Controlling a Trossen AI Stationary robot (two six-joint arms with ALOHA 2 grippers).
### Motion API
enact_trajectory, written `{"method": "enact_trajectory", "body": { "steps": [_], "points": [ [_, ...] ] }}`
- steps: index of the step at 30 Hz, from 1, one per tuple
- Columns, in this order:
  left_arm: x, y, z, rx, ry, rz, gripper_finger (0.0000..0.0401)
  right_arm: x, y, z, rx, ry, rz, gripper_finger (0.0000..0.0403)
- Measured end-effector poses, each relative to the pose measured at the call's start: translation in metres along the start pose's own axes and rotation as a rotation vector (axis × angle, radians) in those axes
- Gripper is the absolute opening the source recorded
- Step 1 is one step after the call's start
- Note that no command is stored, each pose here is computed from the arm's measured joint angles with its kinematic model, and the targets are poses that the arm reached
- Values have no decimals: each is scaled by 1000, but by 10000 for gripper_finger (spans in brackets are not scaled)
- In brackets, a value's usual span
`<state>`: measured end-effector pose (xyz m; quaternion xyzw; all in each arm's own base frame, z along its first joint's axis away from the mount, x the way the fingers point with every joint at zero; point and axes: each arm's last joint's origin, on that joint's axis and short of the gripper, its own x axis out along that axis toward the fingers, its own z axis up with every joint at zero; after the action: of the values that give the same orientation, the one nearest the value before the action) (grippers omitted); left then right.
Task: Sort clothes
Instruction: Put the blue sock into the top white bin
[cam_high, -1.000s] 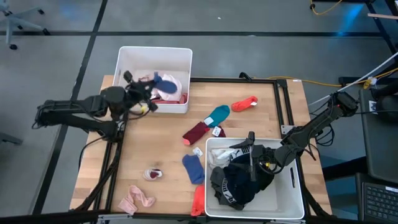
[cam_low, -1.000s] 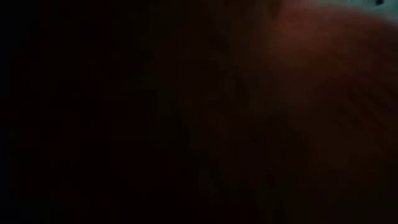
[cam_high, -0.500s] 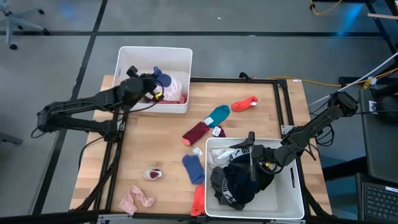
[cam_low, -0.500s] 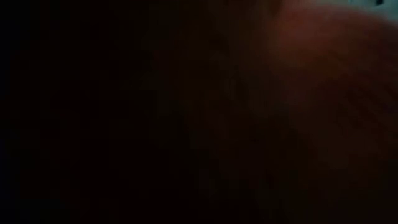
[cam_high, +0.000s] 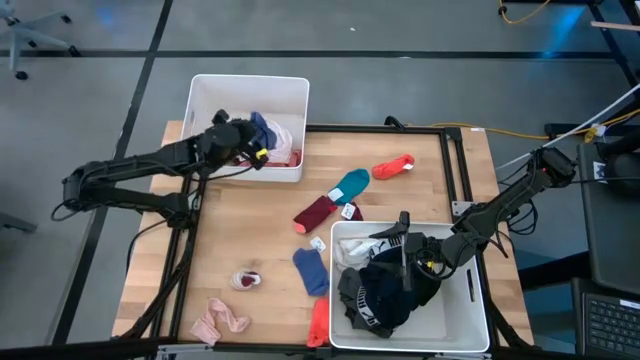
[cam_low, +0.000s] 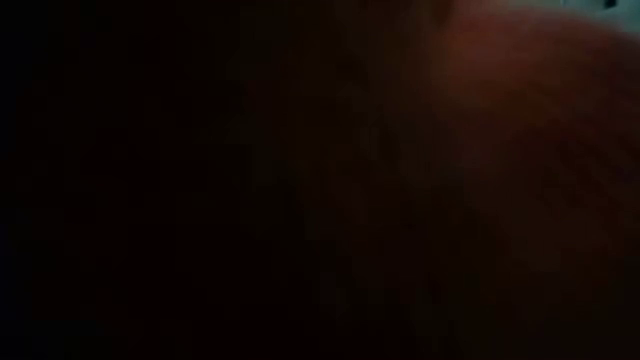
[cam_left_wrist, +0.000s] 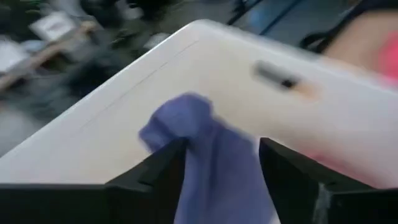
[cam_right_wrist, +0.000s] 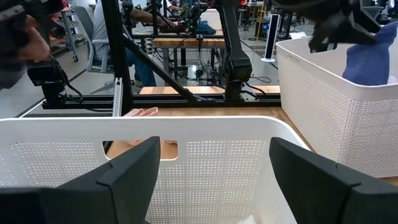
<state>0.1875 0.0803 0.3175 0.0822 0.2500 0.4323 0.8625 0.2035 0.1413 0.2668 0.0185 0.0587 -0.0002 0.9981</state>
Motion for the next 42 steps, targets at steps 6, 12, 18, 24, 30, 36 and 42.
{"method": "enact_trajectory", "body": {
  "steps": [6,12,18,24,30,36,42],
  "points": [
    [-20,-2,11,-113,-110,-279,213,0,0,0,2,0,0,303],
    [-33,-26,13,-85,-155,-659,208,0,0,0,1,0,0,303],
    [-41,-62,-1,4,-106,-835,207,0,0,0,-3,0,0,303],
    [-43,-103,-22,129,-29,-941,206,0,0,0,-4,0,0,303],
    [-34,-146,-40,168,81,-989,205,0,0,0,-3,0,0,303],
    [-22,-176,-63,119,274,-979,205,0,0,0,4,0,0,303],
    [-8,-197,-85,35,469,-965,205,0,0,0,5,0,0,303]
  ]
}}
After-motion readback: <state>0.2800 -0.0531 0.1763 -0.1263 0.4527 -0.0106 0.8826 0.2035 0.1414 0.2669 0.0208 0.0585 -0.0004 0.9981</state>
